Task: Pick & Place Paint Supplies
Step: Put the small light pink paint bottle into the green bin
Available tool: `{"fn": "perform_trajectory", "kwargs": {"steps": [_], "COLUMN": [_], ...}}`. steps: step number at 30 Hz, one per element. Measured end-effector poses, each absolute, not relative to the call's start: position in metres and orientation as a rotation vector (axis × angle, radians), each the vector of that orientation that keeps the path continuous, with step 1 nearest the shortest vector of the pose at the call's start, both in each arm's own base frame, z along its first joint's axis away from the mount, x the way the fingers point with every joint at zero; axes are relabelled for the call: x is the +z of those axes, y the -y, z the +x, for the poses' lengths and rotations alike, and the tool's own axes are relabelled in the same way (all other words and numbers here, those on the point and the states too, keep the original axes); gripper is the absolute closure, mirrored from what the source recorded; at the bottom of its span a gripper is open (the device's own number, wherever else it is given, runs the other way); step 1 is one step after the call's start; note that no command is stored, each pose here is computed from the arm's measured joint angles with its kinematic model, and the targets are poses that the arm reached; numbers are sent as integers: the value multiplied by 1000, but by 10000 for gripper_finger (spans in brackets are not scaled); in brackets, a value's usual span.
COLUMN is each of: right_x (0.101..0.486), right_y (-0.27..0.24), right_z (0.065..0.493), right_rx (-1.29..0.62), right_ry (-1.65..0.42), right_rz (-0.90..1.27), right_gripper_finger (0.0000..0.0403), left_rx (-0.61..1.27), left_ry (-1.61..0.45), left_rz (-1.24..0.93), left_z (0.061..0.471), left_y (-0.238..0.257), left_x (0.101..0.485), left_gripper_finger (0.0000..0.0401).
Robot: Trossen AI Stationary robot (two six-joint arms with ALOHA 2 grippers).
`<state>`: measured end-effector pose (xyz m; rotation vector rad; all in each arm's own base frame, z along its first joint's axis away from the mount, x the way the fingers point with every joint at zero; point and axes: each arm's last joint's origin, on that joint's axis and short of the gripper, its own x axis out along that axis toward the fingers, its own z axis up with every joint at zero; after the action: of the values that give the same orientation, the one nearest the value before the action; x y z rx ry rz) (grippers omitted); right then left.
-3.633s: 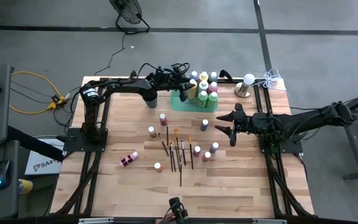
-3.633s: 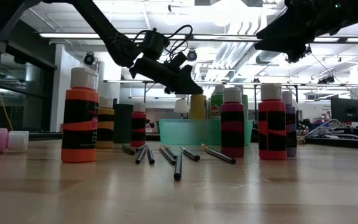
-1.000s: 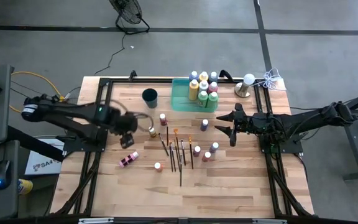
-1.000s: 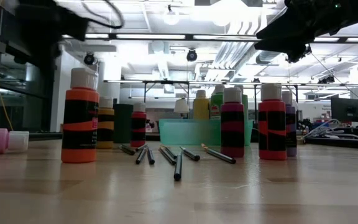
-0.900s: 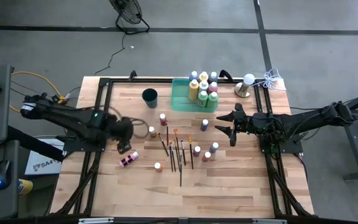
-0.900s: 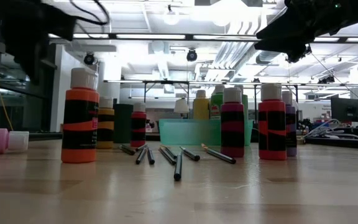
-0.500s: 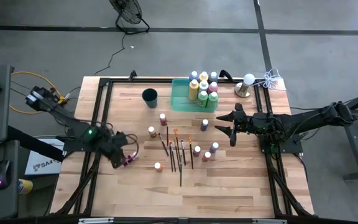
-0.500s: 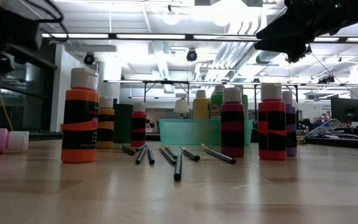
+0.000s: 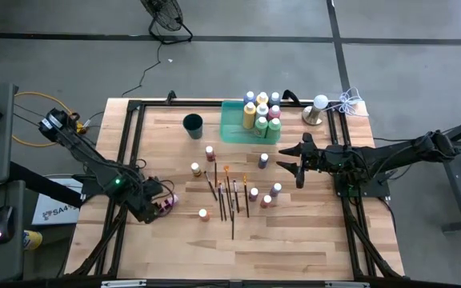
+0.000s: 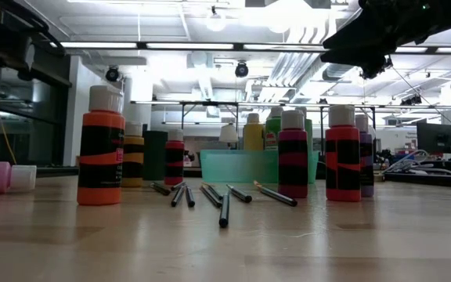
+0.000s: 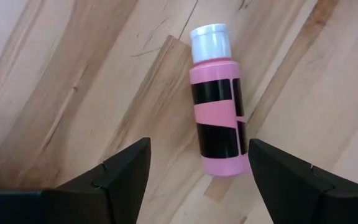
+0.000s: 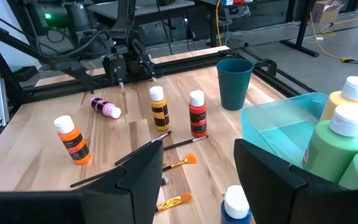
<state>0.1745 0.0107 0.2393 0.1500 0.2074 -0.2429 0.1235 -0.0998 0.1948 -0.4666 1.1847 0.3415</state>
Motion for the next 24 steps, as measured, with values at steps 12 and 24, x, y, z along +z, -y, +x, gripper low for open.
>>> {"fn": "perform_trajectory", "kwargs": {"steps": [12, 24], "right_x": [239, 239], "right_y": [-11, -11], "right_z": [175, 175], "right_rx": [-243, -244], "right_ry": [-208, -210], "right_rz": [150, 149], "right_gripper_finger": [211, 211], "left_rx": [339, 343], "left_ry": [-1217, -1265], "left_rz": [-413, -407], "left_z": [134, 146], "left_y": [108, 121], "left_x": [182, 163], "left_gripper_finger": [137, 137]}}
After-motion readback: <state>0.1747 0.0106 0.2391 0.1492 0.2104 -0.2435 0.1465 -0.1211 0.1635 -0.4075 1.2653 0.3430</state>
